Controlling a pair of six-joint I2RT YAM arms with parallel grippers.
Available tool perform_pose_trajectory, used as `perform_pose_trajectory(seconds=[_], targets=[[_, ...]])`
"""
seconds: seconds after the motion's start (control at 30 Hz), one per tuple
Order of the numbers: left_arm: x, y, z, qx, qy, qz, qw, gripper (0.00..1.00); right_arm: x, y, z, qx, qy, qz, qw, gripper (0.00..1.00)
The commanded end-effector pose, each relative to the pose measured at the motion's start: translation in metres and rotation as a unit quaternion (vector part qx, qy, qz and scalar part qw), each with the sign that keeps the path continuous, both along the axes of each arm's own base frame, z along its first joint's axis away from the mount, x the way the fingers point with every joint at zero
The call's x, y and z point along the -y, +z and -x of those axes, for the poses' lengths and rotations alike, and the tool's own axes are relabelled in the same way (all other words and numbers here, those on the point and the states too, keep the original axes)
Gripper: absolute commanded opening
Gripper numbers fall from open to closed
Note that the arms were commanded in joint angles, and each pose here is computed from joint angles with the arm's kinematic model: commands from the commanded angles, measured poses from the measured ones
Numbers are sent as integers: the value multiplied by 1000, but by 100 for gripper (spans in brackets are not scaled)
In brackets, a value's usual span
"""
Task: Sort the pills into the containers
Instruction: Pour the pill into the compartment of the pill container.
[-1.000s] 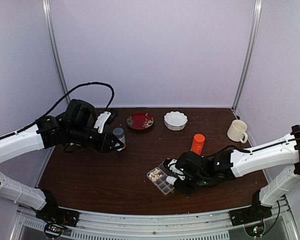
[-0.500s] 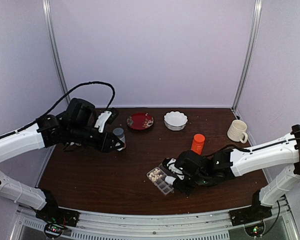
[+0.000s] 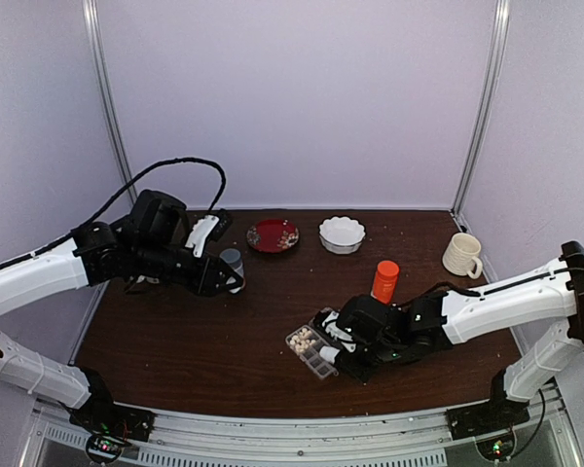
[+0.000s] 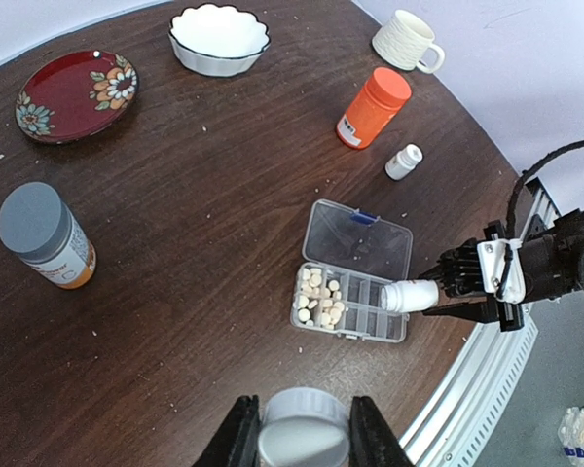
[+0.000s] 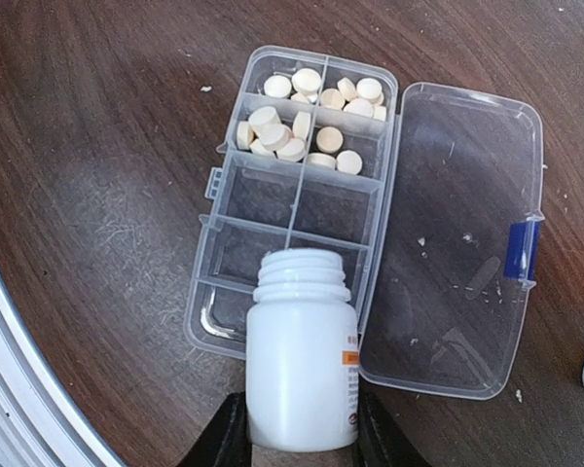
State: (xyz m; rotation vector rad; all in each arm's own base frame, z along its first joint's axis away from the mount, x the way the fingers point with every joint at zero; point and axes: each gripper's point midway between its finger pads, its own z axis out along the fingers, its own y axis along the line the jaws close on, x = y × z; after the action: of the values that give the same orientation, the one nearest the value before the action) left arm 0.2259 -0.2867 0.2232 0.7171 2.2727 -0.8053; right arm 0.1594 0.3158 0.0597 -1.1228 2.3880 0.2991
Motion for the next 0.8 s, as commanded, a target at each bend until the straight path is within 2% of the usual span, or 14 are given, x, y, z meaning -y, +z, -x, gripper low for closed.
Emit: perform_pose_trajectory(seconds=[0.0,0.1,0.23,0.33,0.37,0.47,0.6,0.7,0.77], targets=[[5,10,-4,12,-6,11,1000,0,4,2,-7,12,-10,28,999,0],[6,11,-4,11,-8,12,1000,0,-4,8,-3,7,-5,-14,1000,0],[5,9,-4,9,-6,10,1000,0,4,7,-9,17,-17,30,999,0],[5,8,-3,8,-8,10,1000,0,-3,20,-8,24,-14,-22,999,0],[5,7,-4,8,-7,9,1000,0,0,22,-10,31,-19,-20,999,0],[5,7,-3,7,-7,9,1000,0,12,13,-13,29,-24,45,998,0],[6,7,-4,6,-8,9,1000,0,0,15,-6,14,-14,-7,1000,0],[6,6,-3,4,-9,10,1000,0,9,10,-10,14,-24,44,999,0],[6,6,-3,3,-9,10,1000,0,2,15,-6,7,-16,20,1000,0]])
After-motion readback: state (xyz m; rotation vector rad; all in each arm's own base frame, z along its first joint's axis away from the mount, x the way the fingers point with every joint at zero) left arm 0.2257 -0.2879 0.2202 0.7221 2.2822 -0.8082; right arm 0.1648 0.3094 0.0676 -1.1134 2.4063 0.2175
